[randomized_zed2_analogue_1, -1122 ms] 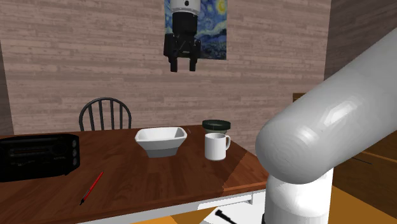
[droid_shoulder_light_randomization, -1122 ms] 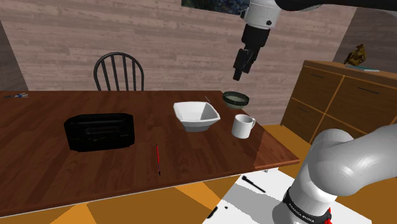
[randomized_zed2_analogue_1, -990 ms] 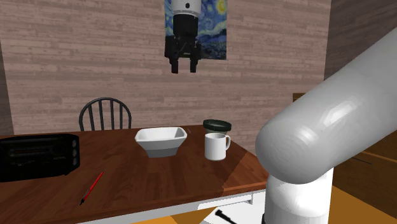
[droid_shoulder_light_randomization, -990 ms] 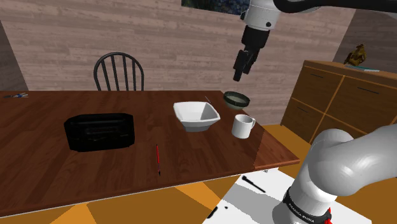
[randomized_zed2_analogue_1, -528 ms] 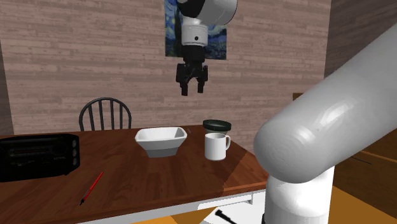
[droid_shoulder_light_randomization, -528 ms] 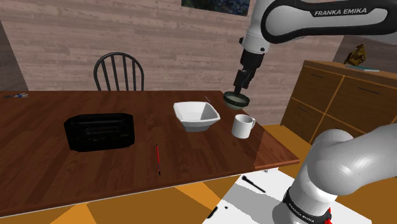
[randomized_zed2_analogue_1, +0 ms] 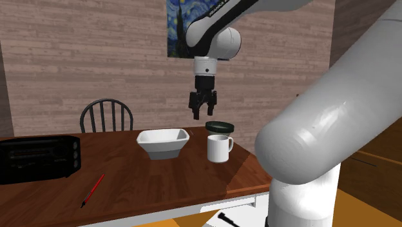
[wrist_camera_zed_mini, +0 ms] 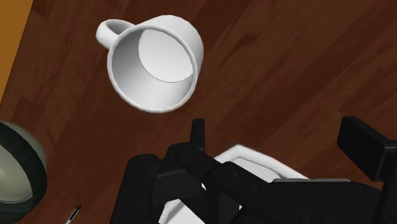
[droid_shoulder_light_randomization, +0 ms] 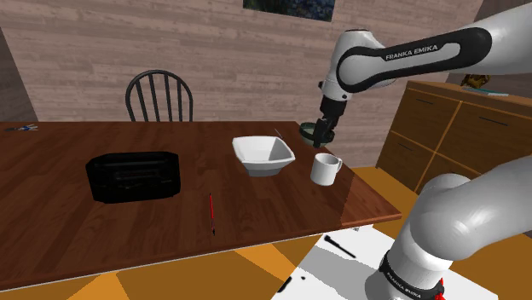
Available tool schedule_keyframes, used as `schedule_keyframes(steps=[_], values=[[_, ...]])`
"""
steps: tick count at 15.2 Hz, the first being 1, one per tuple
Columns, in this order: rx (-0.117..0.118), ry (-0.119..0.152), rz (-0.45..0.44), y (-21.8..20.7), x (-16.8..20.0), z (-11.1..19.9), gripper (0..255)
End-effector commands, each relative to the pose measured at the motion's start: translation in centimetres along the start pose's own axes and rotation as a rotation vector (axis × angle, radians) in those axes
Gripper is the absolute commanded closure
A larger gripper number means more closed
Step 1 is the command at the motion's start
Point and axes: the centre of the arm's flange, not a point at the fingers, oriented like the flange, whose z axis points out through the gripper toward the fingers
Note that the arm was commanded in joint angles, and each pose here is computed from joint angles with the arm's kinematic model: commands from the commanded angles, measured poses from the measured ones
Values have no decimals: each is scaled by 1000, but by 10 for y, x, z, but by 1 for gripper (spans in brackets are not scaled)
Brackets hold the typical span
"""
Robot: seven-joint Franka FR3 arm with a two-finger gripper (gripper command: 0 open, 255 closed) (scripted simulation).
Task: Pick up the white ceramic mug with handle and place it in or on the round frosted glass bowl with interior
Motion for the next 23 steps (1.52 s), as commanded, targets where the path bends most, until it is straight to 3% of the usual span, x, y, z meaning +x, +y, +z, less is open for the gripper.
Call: schedule_keyframes(steps=[1,8,16,23], values=[[9,-9,5,13,-2,22,0],[43,-46,23,62,-4,103,0],[44,-48,23,62,-6,146,0],[44,-48,23,62,-6,146,0]])
